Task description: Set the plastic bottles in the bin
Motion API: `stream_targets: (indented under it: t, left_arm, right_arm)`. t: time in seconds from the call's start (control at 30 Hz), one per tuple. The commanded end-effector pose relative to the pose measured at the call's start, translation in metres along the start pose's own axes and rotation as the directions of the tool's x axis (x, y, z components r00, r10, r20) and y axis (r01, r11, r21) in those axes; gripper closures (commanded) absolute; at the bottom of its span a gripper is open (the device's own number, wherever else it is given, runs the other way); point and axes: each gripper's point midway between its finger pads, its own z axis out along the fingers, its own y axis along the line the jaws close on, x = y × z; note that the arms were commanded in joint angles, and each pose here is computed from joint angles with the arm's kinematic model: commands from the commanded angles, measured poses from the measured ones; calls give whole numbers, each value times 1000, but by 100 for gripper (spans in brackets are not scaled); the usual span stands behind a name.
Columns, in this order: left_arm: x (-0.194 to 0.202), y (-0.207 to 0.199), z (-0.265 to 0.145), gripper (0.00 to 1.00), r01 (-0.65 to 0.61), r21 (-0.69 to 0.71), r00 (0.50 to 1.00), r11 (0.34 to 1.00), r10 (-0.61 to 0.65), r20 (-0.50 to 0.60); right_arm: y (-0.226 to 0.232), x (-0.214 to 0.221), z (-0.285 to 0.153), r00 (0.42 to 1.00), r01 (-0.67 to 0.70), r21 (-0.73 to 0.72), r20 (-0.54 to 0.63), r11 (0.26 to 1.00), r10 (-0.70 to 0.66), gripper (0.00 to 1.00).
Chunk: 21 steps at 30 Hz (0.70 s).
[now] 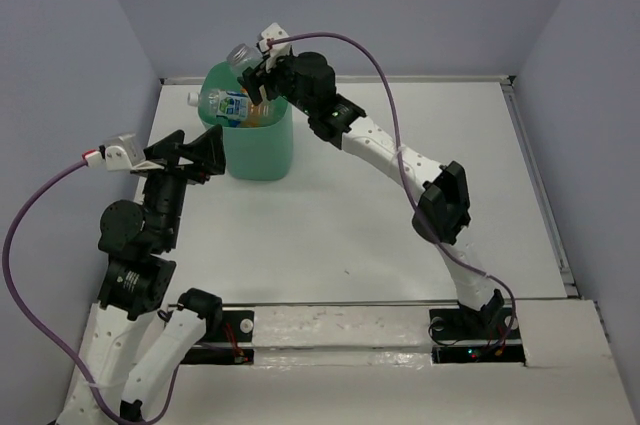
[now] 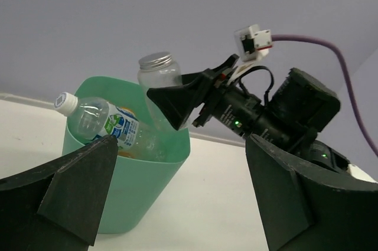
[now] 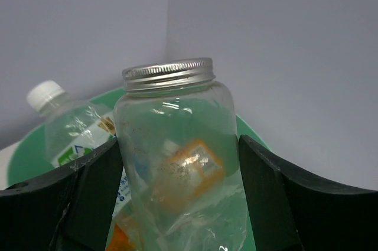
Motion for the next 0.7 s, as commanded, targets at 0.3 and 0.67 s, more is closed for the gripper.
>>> stream_targets:
  t: [0.3,0.67]
  left_arm:
    - [-14,-1,-1,1,-12,8,998,1000,11,69]
    - [-18,-1,0,1,7,-7,998,1000,-7,69]
  right_arm:
    - [-15,-33,-10,988,121,40,88,992,-125,16]
    - [9,-77,-68,994,-2,-101,108,995,13,0]
